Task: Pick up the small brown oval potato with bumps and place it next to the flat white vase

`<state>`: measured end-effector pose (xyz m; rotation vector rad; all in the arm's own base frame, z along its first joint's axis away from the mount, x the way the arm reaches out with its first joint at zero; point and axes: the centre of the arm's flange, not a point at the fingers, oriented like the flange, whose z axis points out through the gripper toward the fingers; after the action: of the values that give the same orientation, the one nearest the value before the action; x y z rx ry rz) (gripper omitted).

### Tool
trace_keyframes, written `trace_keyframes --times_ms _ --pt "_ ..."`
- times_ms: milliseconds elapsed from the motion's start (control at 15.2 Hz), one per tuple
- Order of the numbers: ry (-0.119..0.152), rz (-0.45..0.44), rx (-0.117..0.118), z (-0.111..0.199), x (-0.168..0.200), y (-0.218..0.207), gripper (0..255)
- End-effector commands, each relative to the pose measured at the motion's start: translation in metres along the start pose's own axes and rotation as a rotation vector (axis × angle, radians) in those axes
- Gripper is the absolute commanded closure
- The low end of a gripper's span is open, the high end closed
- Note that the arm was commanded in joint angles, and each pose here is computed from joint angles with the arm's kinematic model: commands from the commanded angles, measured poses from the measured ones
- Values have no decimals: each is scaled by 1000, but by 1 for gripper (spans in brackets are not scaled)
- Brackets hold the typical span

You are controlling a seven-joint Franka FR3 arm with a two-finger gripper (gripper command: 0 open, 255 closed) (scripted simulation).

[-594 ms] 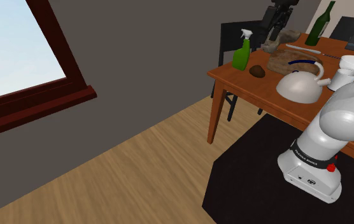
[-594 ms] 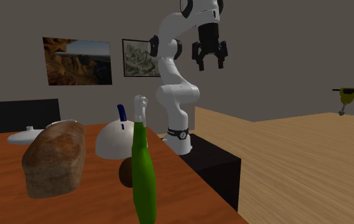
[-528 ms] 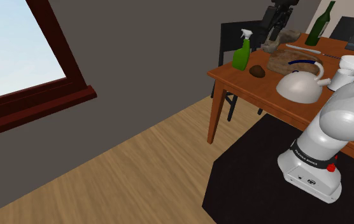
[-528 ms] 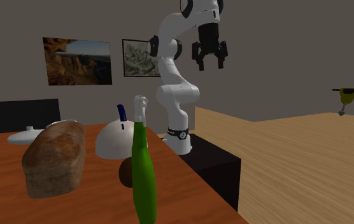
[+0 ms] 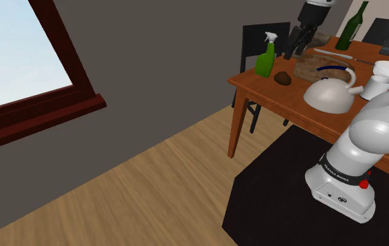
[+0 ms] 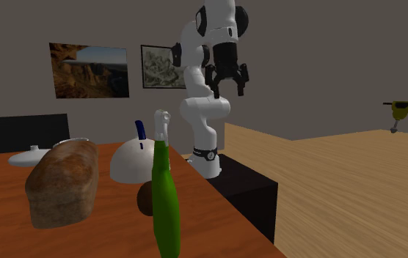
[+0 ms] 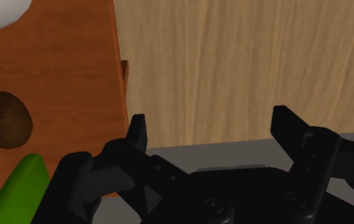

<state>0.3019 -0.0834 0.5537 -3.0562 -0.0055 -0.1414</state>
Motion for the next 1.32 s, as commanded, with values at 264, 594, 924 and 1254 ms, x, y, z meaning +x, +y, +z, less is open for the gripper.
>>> trace_keyframes --times_ms 264,594,924,1254 --pt "46 -6 -33 47 4 61 0" --pt "83 -11 -60 82 9 112 0" --pt "120 -15 -86 116 16 164 0" --pt "157 -19 -113 148 24 216 0"
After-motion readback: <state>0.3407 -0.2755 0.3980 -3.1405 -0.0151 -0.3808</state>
